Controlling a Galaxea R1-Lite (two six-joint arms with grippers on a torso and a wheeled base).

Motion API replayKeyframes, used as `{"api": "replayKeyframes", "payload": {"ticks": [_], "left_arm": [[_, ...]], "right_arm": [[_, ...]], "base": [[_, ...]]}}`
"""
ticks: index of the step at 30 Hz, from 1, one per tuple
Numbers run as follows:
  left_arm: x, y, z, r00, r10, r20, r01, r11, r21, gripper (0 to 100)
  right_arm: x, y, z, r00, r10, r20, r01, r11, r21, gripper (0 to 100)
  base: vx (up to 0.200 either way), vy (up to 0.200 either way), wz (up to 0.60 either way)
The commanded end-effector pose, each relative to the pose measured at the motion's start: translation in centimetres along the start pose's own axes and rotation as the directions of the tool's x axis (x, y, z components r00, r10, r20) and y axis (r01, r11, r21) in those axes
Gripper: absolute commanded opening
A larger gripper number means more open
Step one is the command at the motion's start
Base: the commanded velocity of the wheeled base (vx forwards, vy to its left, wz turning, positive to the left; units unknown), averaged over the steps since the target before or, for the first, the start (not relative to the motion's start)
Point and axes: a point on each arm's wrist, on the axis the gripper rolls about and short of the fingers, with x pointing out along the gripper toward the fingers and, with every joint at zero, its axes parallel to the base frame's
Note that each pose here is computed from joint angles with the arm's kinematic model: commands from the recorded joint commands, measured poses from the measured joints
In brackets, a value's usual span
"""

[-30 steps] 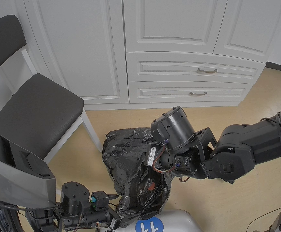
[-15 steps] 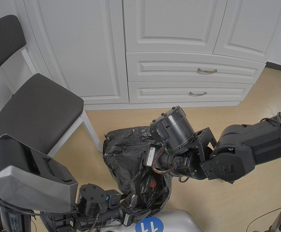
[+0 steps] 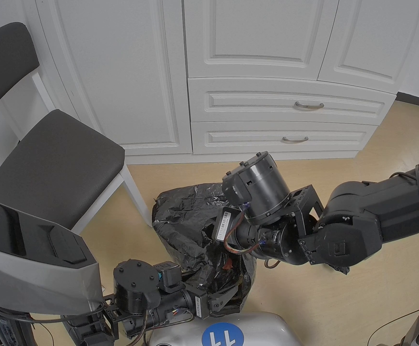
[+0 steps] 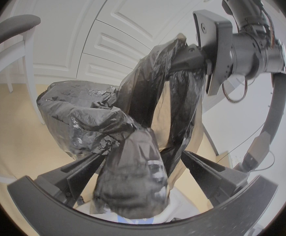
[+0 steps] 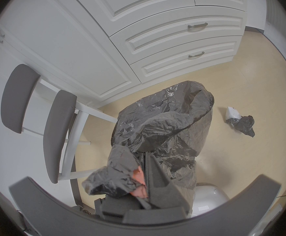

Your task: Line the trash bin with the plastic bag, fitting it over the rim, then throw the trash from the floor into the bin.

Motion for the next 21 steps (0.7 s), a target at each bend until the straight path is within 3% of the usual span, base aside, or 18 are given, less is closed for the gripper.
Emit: {"api": "replayKeyframes", "payload": {"ticks": [1, 21], "left_arm": [[0.0, -0.7, 1.1, 0.998, -0.028, 0.049, 0.030, 0.999, -0.029, 100], [0.8, -1.2, 0.8, 0.998, -0.042, 0.051, 0.044, 0.998, -0.053, 100]], "right_arm": [[0.1, 0.3, 0.0, 1.000, 0.005, 0.002, -0.005, 1.000, 0.007, 0], [1.2, 2.1, -2.0, 0.999, 0.024, -0.032, -0.022, 0.999, 0.044, 0]], "base": [[0.000, 0.000, 0.00], [0.000, 0.000, 0.00]]}}
